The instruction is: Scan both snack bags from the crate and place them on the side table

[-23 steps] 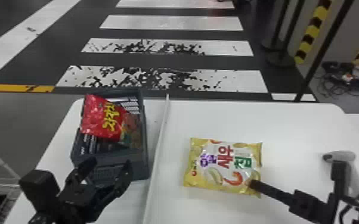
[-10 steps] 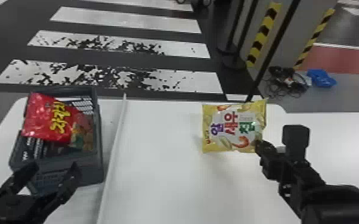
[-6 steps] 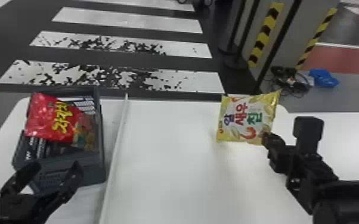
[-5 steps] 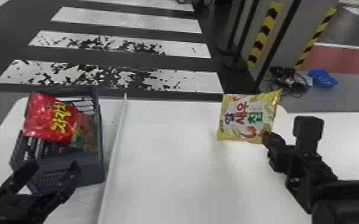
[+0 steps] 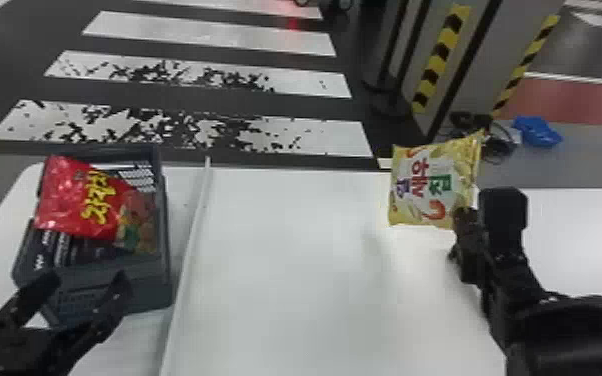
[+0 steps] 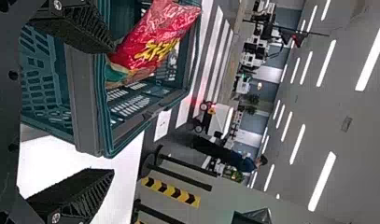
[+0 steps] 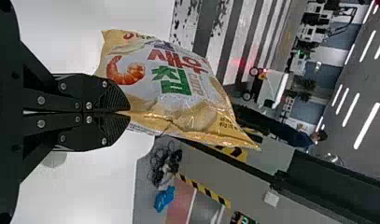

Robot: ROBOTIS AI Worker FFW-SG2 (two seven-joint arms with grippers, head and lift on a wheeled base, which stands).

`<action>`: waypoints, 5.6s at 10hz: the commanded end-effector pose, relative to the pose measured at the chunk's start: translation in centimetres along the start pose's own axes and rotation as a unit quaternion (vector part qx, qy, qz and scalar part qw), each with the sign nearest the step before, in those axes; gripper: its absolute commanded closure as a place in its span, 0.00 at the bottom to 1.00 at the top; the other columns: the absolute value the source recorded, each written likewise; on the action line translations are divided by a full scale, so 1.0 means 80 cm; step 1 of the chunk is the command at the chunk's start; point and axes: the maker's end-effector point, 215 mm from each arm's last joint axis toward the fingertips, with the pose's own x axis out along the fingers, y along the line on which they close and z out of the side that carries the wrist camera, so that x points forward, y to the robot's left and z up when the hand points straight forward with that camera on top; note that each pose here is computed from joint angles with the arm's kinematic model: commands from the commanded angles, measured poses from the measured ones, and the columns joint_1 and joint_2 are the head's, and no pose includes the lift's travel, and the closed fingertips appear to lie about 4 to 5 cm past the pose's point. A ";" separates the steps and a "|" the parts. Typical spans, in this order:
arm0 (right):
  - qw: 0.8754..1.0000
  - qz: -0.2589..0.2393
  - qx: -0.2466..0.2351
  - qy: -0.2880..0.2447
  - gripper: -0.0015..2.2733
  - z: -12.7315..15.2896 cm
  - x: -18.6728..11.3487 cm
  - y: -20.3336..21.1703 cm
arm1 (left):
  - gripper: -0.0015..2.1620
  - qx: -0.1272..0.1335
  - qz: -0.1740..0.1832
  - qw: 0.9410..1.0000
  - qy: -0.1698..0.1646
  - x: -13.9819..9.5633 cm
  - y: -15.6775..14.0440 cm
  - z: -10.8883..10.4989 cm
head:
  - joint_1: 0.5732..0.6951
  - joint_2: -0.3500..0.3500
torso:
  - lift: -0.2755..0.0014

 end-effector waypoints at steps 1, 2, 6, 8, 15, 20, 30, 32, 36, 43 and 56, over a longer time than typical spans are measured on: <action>0.999 -0.010 -0.034 -0.002 0.99 0.001 -0.004 0.006 | 0.04 -0.003 0.000 1.000 -0.001 0.001 0.000 0.001 | 1.00 0.23 | 0.65; 0.997 -0.027 -0.073 0.004 0.99 -0.005 -0.007 0.007 | 0.04 -0.004 0.000 1.000 -0.001 0.002 0.000 -0.001 | 1.00 0.24 | 0.65; 0.983 0.032 -0.181 0.000 0.99 -0.030 -0.031 0.095 | 0.04 -0.009 0.001 1.000 0.005 0.004 0.003 -0.010 | 1.00 0.28 | 0.65; 0.974 0.169 -0.149 0.025 0.99 -0.059 -0.062 0.186 | 0.04 -0.010 0.003 1.000 0.004 0.005 0.005 -0.011 | 1.00 0.36 | 0.65; 0.861 0.494 0.105 0.068 0.02 -0.033 -0.170 0.268 | 0.04 -0.014 0.003 1.000 0.004 0.010 0.006 -0.015 | 1.00 0.68 | 0.65; 0.839 0.497 0.215 0.047 0.03 0.006 -0.152 0.267 | 0.04 -0.017 0.002 1.000 0.003 0.009 0.002 -0.014 | 1.00 0.65 | 0.65; 0.861 0.452 0.220 0.076 0.99 0.016 -0.109 0.338 | 0.04 -0.020 0.005 1.000 0.007 0.007 0.003 -0.020 | 1.00 0.73 | 0.65; 0.854 0.459 0.233 0.071 0.99 0.024 -0.114 0.342 | 0.04 -0.020 0.005 1.000 0.007 0.007 0.003 -0.020 | 1.00 0.73 | 0.65; 0.868 0.429 0.243 0.056 0.99 0.032 -0.059 0.361 | 0.04 -0.019 0.005 1.000 0.007 0.006 0.003 -0.020 | 1.00 0.73 | 0.65; 0.899 0.402 0.165 0.057 0.99 0.013 -0.003 0.407 | 0.04 -0.018 0.007 1.000 0.007 0.003 0.006 -0.019 | 1.00 0.75 | 0.65; 0.920 0.356 0.102 0.126 0.99 -0.073 -0.002 0.317 | 0.04 -0.020 0.004 1.000 0.007 0.006 0.001 -0.020 | 1.00 0.64 | 0.65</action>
